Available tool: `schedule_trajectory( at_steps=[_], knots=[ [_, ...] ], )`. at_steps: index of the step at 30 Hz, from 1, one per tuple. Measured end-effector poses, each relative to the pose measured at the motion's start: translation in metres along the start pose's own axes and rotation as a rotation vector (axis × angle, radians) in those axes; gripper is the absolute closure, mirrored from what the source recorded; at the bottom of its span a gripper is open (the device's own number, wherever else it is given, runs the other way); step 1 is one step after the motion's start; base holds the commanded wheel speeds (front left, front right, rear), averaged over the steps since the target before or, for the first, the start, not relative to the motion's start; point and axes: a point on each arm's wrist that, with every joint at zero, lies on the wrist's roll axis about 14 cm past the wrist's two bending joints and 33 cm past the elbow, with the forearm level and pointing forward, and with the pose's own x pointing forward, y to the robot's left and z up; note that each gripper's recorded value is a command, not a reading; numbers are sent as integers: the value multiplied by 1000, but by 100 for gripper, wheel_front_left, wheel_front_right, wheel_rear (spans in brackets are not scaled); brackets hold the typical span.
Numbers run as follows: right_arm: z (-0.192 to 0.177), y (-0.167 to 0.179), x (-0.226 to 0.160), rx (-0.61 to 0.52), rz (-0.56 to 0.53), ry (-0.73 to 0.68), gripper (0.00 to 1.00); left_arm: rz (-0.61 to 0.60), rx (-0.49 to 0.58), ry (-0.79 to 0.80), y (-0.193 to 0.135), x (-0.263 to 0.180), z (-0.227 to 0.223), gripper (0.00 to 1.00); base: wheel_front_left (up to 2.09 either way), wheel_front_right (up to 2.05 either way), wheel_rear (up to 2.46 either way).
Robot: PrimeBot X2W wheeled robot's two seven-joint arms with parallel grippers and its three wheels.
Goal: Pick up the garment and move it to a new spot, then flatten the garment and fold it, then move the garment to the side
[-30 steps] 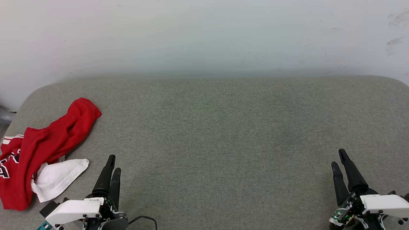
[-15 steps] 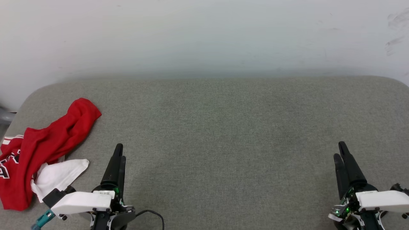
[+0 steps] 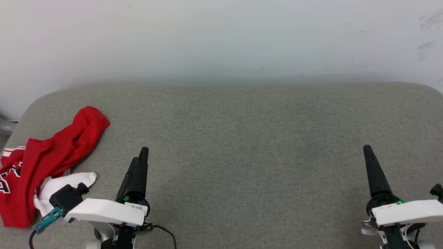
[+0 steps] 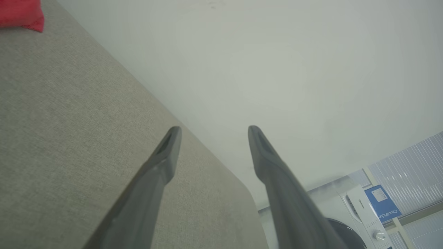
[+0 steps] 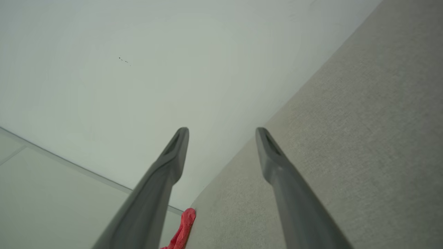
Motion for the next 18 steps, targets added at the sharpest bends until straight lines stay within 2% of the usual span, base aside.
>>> schedule_trajectory(
  at_steps=[9,18],
  knots=[
    [-4,16,-1,-295,59,37,0,-34,216,-9,-9,1,1,0,0,0,0],
    [-7,20,-3,-470,76,57,0,-39,399,-9,-10,0,2,0,0,0,0]
  ],
)
